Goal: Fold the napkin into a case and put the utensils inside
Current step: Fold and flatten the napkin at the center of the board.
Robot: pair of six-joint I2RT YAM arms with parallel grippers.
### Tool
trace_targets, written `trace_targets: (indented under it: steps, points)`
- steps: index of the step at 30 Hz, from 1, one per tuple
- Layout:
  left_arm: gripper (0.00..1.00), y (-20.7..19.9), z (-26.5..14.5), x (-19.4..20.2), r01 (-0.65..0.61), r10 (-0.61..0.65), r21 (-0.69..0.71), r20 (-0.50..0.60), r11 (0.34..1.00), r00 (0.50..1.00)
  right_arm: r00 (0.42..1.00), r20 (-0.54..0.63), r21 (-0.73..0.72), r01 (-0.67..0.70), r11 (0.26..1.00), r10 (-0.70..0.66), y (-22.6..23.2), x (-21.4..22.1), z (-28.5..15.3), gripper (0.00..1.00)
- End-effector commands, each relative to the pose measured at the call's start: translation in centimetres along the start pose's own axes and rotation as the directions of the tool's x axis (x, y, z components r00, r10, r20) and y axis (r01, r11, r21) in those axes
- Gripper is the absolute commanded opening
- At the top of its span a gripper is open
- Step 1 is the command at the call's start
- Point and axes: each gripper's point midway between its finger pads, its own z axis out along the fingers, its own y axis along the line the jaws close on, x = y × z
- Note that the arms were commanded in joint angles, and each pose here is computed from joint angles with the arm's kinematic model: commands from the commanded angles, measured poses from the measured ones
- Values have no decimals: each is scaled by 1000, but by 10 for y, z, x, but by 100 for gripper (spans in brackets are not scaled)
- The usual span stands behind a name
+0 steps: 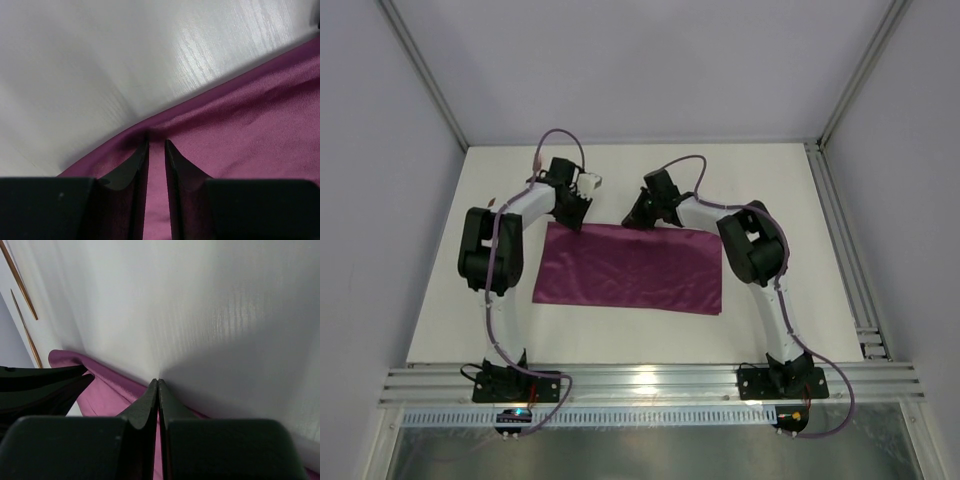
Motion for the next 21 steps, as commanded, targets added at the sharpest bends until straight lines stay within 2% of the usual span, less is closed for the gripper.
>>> trace_targets:
  steps: [1,6,11,14,17,18,21]
  points:
    - [21,13,-6,-18,2,-1,-41,41,999,999,999,32,-8,-33,999,33,9,-9,5,4]
    - [22,16,1,-14,24,-23,-45,32,999,999,998,50,0,-25,1000,25,6,-17,3,4]
    - [22,14,4,-12,34,-33,-38,28,999,999,988,118,-35,109,993,-104,45,-43,-21,4]
    - [22,15,4,-14,43,-41,-41,34,998,999,974,143,-96,190,977,-175,76,-42,-37,4]
    - [22,15,4,-13,49,-47,-39,35,998,998,963,161,-155,242,958,-217,98,-28,-43,4]
    - [22,14,4,-14,51,-50,-37,39,998,998,967,127,-188,243,952,-222,100,-13,-40,4]
    - [22,14,3,-14,56,-54,-37,39,998,998,987,63,-256,162,953,-151,103,3,-27,4]
